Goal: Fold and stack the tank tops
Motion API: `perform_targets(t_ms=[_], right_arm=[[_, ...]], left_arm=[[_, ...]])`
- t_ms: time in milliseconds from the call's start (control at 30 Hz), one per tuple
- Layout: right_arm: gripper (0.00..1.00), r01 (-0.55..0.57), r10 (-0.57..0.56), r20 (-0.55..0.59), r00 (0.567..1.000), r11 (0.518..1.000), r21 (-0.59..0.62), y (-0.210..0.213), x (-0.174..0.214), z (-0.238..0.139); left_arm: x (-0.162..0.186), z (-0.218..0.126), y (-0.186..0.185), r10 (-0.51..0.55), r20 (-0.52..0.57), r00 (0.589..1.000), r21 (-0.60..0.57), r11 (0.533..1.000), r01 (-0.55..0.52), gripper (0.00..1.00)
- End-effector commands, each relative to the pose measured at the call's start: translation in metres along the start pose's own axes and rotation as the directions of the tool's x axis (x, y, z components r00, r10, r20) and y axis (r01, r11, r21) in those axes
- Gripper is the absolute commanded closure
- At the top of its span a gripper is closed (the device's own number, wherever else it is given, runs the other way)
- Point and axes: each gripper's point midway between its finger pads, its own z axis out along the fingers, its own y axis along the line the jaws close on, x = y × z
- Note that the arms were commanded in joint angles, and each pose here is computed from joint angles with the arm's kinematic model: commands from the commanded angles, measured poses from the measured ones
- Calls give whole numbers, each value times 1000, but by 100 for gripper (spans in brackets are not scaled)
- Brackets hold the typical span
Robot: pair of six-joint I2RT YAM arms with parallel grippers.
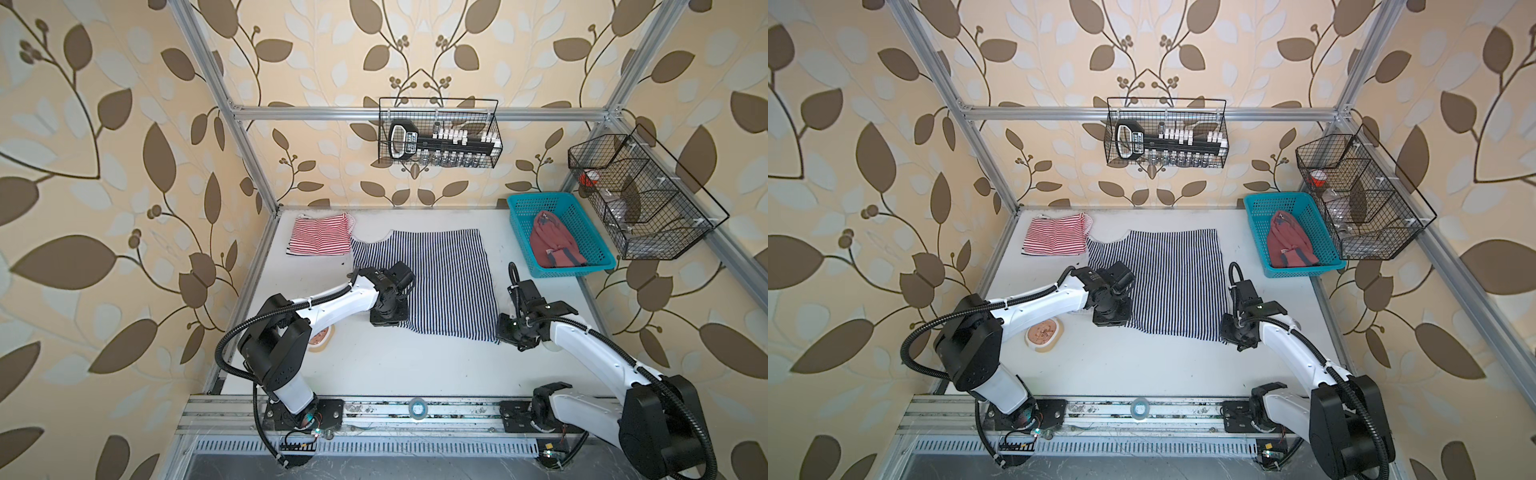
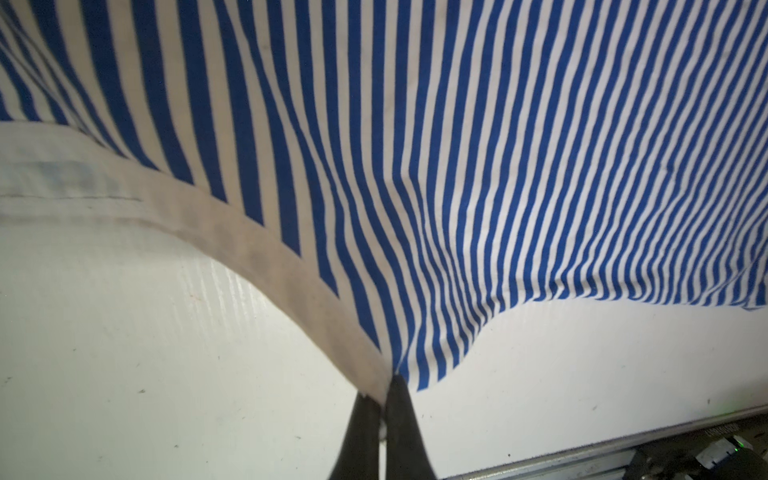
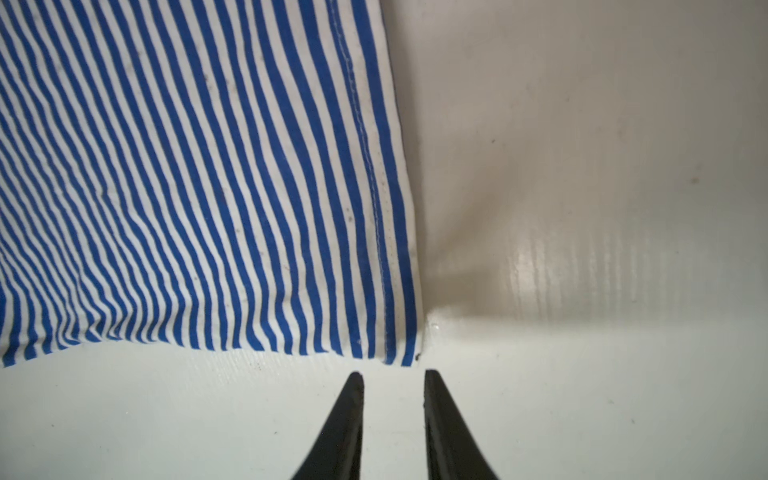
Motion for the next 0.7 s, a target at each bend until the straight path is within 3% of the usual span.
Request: perform_targets(t_ms=[0,367,667], right_arm=[[73,-27,28,-22,999,998,55,-11,8,7],[73,-32,37,-58,998,996,89,-17,19,23],[71,-43,45,-35,998,998,50,-8,11,27]], left_arm=[[7,1,1,22,-30,999,-1,1000,-22,100],[9,0,2,21,-33,999,0,1000,-21,100],[11,0,4,20,-36,999,-3,1000,-21,100]])
